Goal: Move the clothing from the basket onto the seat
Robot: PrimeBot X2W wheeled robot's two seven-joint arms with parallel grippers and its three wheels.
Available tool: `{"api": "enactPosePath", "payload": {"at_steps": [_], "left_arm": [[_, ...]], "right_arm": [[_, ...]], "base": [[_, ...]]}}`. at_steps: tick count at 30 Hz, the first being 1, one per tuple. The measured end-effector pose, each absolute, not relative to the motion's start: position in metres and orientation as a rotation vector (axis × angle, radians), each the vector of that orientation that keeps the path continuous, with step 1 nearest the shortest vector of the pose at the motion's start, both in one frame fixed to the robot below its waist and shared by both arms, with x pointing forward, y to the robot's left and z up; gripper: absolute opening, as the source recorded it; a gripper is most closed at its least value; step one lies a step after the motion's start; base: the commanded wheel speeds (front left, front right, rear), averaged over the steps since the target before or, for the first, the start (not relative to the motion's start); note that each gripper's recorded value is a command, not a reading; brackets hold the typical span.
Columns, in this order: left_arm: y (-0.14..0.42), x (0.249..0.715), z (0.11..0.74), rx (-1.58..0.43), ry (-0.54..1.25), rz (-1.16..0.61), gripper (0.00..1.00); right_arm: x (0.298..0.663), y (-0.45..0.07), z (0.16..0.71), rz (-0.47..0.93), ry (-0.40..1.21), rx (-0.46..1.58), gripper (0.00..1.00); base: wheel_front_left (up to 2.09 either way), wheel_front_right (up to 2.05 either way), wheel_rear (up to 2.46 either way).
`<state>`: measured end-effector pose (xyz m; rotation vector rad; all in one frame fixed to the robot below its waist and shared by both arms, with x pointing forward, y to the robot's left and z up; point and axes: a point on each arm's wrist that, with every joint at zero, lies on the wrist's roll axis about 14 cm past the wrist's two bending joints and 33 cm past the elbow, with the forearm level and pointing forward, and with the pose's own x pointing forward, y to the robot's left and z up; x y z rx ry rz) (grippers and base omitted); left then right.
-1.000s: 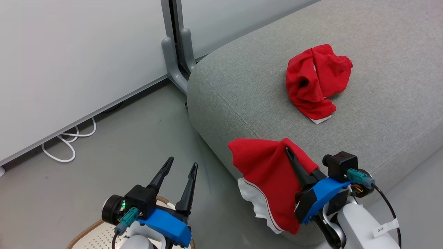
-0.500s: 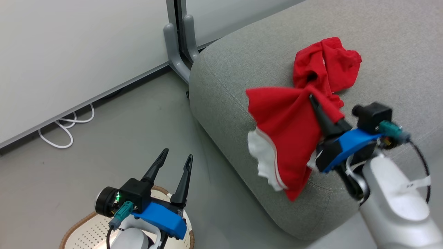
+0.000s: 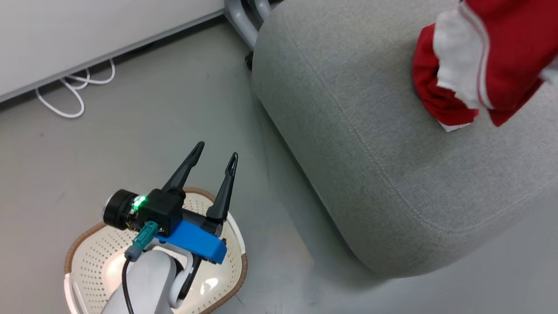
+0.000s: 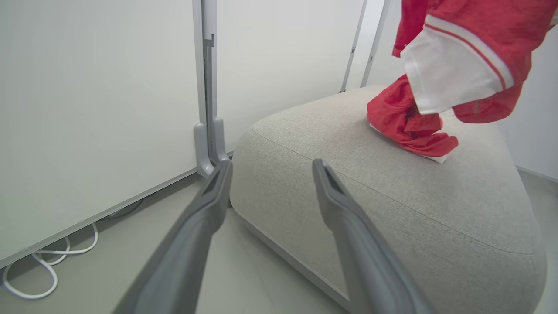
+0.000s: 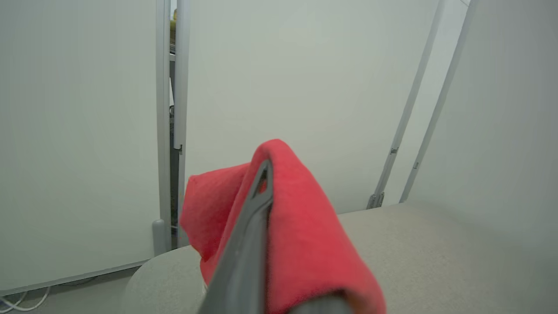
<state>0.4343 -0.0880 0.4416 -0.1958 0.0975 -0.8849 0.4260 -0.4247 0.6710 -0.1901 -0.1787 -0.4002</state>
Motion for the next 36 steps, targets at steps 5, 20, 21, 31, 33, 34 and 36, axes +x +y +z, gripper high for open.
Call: {"api": "enactPosePath", "payload": {"at_steps": [5, 20, 21, 31, 33, 34, 36], "left_arm": [[-0.077, 0.458, 0.434, -0.2, 0.077, -0.859, 1.0], [-0.033, 0.508, 0.37, -0.19, 0.111, -0.76, 1.0], [-0.031, 0.51, 0.364, -0.194, 0.119, -0.752, 1.0], [-0.019, 0.515, 0.343, -0.204, 0.15, -0.712, 1.0], [-0.019, 0.515, 0.345, -0.203, 0.145, -0.712, 1.0], [-0.019, 0.515, 0.346, -0.202, 0.142, -0.713, 1.0], [-0.019, 0.516, 0.349, -0.201, 0.137, -0.713, 1.0]], "right_arm": [[0.442, -0.455, 0.689, -0.474, -0.219, -0.236, 0.0], [0.507, -0.483, 0.522, -0.57, 0.008, -0.115, 0.0], [0.508, -0.484, 0.51, -0.573, 0.029, -0.11, 0.0], [0.521, -0.475, 0.442, -0.553, 0.158, -0.115, 0.18], [0.522, -0.473, 0.445, -0.546, 0.154, -0.123, 0.89], [0.522, -0.473, 0.446, -0.544, 0.152, -0.123, 1.0], [0.522, -0.472, 0.445, -0.542, 0.156, -0.122, 1.0]], "base": [[0.0, 0.0, 0.0], [0.0, 0.0, 0.0], [0.0, 0.0, 0.0], [0.0, 0.0, 0.0], [0.0, 0.0, 0.0], [0.0, 0.0, 0.0], [0.0, 0.0, 0.0]]}}
